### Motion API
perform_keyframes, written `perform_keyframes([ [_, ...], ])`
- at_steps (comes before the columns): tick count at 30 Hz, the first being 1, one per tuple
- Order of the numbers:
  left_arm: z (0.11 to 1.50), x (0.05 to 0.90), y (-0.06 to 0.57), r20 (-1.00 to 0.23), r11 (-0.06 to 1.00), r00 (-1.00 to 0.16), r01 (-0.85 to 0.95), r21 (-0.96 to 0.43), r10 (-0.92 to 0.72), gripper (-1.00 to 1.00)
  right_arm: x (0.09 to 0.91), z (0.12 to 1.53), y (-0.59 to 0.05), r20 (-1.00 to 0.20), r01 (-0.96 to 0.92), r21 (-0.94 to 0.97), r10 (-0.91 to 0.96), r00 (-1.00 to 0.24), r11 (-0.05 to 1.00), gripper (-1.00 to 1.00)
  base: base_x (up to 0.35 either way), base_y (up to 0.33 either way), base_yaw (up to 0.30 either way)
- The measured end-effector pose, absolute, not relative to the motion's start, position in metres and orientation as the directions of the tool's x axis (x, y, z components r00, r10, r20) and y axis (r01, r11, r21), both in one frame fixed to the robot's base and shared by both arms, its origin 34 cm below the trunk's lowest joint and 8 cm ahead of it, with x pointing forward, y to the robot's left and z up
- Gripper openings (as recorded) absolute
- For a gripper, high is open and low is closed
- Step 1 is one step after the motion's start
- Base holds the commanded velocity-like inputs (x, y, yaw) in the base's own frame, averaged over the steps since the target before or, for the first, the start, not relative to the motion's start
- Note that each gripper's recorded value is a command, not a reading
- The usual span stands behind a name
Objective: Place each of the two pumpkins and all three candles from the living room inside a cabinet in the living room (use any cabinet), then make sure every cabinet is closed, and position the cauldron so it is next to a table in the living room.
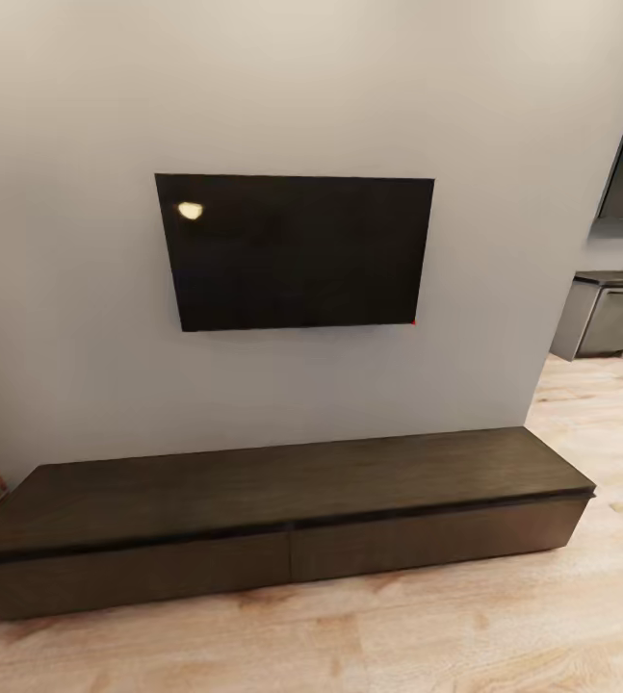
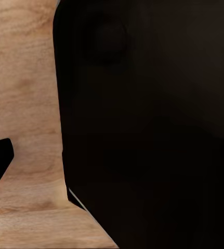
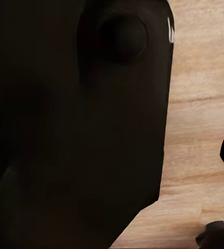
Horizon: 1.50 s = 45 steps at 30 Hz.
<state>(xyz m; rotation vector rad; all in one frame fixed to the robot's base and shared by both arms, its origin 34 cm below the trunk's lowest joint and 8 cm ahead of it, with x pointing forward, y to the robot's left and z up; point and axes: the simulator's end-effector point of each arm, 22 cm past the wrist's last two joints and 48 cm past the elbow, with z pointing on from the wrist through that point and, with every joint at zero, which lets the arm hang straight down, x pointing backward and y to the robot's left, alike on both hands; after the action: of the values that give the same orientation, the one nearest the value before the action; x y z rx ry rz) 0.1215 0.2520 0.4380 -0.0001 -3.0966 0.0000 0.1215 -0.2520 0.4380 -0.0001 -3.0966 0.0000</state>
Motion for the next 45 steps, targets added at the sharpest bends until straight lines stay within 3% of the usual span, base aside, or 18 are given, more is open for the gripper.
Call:
perform_keyframes([
  [25, 0.438, 0.119, 0.258, 0.047, 1.000, -0.999, 0.006, 0.008, 0.006, 1.00, 0.120, 0.438, -0.244, 0.048, -0.004, 0.013, -0.005, -0.999, 1.000, 1.00, 0.000, 0.000, 0.000],
  [33, 0.440, 0.106, 0.285, 0.062, 0.999, -0.998, 0.007, 0.042, 0.004, 1.00, 0.170, 0.438, -0.237, -0.034, -0.002, 0.024, -0.001, -0.999, 1.000, 1.00, 0.000, 0.000, 0.000],
  [43, 0.440, 0.109, 0.291, 0.056, 0.999, -0.998, 0.009, 0.049, 0.006, 1.00, 0.181, 0.438, -0.241, -0.048, 0.002, 0.018, 0.003, -0.999, 1.000, 1.00, 0.000, 0.000, 0.000],
  [45, 0.439, 0.165, 0.288, -0.046, 0.999, -0.999, 0.001, 0.042, 0.003, 1.00, 0.260, 0.446, -0.245, -0.177, 0.003, 0.011, 0.005, -0.984, 1.000, 1.00, 0.000, 0.000, 0.000],
])
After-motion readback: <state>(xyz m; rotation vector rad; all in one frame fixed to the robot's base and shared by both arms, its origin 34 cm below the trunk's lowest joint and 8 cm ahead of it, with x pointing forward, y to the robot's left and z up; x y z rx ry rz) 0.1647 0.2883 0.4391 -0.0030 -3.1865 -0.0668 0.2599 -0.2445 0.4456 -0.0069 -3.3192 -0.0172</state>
